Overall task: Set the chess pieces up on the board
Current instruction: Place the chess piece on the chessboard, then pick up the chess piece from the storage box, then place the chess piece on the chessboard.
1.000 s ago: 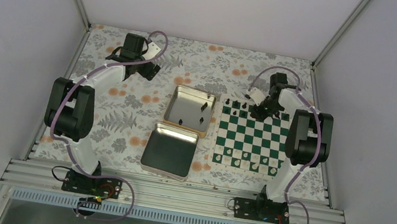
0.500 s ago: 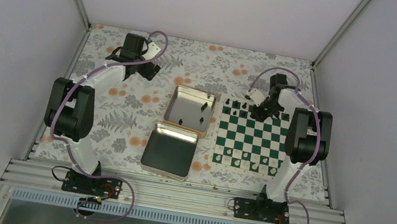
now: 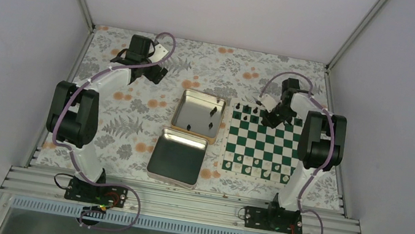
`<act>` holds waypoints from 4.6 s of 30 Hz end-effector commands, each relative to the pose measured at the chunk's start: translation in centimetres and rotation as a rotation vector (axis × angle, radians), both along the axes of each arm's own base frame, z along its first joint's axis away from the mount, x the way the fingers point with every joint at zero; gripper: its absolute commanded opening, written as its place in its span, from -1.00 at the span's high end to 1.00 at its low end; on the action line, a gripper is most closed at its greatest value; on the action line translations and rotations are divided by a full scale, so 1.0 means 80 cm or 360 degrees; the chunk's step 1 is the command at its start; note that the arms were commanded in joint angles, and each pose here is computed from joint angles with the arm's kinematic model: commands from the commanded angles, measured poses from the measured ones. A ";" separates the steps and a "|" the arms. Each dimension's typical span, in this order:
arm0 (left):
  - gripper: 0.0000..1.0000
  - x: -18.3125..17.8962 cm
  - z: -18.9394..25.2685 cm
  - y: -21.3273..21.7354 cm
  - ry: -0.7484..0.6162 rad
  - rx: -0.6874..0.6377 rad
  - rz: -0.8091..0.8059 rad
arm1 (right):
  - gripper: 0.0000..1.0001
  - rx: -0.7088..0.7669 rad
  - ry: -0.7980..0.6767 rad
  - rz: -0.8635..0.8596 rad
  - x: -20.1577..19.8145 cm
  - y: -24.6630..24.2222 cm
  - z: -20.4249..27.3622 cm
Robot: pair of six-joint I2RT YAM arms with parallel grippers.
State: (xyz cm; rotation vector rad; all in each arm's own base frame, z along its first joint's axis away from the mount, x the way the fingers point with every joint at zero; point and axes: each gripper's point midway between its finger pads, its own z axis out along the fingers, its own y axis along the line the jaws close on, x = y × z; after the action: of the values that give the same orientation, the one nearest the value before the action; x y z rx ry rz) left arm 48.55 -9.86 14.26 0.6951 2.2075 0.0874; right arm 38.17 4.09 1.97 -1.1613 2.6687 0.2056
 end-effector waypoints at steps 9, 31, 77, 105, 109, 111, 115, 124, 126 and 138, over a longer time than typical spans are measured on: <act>-1.00 0.008 0.006 -0.004 -0.0020 -0.0002 -0.0011 | 0.59 -0.0042 -0.0031 -0.0013 -0.001 -0.010 0.014; -1.00 0.004 0.016 -0.005 -0.0050 -0.0013 -0.0018 | 0.38 0.0055 -0.0343 0.0433 0.030 0.166 0.156; -1.00 -0.001 0.023 -0.007 -0.0080 -0.0019 -0.0030 | 0.40 -0.0089 -0.0089 0.0832 0.009 0.286 0.027; -1.00 0.001 0.013 -0.001 -0.0058 -0.0023 -0.0021 | 0.91 -0.0056 -0.0105 0.0860 0.016 0.296 0.032; -1.00 0.001 0.014 -0.001 -0.0060 -0.0022 -0.0018 | 0.91 -0.0034 -0.0162 0.0844 0.017 0.296 0.060; -1.00 0.001 0.016 -0.001 -0.0063 -0.0023 -0.0019 | 0.91 -0.0014 -0.0200 0.0827 0.018 0.292 0.081; -1.00 0.002 0.021 0.000 -0.0076 -0.0020 -0.0014 | 0.91 0.0013 -0.0279 0.0747 0.023 0.270 0.128; -1.00 0.001 0.025 -0.001 -0.0081 -0.0022 -0.0016 | 0.91 0.0011 -0.0303 0.0361 0.030 0.126 0.168; -1.00 0.001 0.024 -0.001 -0.0077 -0.0024 -0.0019 | 0.91 0.0016 -0.0306 0.0274 0.022 0.095 0.166; -1.00 0.002 0.022 -0.010 -0.0060 -0.0025 -0.0037 | 0.92 0.0014 -0.0143 -0.0027 -0.016 -0.016 0.086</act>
State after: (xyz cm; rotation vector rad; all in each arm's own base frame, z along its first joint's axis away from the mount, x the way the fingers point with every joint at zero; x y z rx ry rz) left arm 48.40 -9.92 14.64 0.6942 2.1973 0.0862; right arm 36.24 4.31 8.91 -1.1704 2.6335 0.1636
